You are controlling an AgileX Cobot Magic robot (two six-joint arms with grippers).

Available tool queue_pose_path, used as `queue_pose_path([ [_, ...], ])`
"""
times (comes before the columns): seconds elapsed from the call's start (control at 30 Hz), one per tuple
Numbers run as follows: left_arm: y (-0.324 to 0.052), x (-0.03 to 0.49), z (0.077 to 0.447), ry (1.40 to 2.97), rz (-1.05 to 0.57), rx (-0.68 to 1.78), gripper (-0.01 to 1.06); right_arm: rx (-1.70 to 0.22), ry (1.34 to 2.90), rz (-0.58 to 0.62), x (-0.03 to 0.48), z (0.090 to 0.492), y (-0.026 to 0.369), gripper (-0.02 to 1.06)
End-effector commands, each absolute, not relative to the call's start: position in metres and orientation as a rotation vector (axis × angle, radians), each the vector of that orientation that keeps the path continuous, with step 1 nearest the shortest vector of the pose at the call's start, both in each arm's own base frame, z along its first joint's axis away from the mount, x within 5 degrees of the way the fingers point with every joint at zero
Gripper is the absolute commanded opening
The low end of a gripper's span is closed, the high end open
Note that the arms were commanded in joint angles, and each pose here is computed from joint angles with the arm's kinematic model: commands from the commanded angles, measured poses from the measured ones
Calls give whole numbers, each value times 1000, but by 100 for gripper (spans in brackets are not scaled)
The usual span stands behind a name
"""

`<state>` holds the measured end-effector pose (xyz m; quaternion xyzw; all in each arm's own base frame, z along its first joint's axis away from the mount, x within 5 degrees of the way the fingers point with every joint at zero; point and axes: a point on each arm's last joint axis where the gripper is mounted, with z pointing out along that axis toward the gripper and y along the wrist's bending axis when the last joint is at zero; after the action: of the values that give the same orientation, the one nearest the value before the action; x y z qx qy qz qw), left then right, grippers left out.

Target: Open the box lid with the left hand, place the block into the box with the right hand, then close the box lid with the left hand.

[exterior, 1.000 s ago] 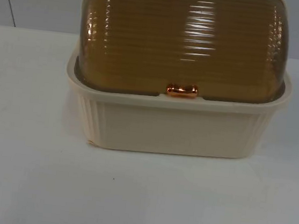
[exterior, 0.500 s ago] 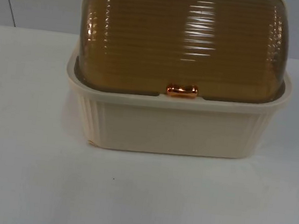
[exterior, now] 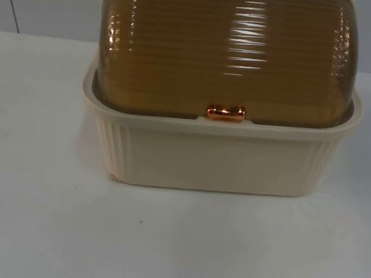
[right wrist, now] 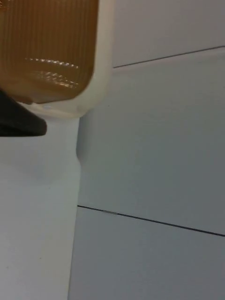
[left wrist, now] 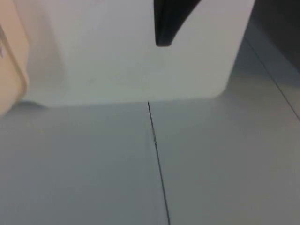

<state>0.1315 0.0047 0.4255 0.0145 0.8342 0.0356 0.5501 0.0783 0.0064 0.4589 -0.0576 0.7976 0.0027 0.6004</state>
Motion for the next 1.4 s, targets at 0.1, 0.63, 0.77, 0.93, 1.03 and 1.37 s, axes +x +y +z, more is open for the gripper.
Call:
queue_pose_path([
  [0.1, -2, 171, 407, 2094, 35, 109, 104, -142, 1857, -3, 100, 469, 7, 105],
  [0.63, -132, 212, 346, 2091, 100, 1105, 104, -137, 1897, 4, 137, 464, 8, 105],
  [0.77, -161, 215, 332, 1992, 187, 1266, 104, -137, 1893, 4, 137, 464, 8, 105],
  [0.93, -204, 220, 303, 1868, 344, 1430, 104, -139, 1884, -6, 137, 465, 8, 105],
  [1.03, -219, 220, 294, 1835, 356, 1445, 104, -140, 1884, -11, 137, 465, 7, 105],
  [1.37, -253, 222, 257, 1770, 375, 1461, 103, -144, 1898, -32, 137, 464, 6, 105],
])
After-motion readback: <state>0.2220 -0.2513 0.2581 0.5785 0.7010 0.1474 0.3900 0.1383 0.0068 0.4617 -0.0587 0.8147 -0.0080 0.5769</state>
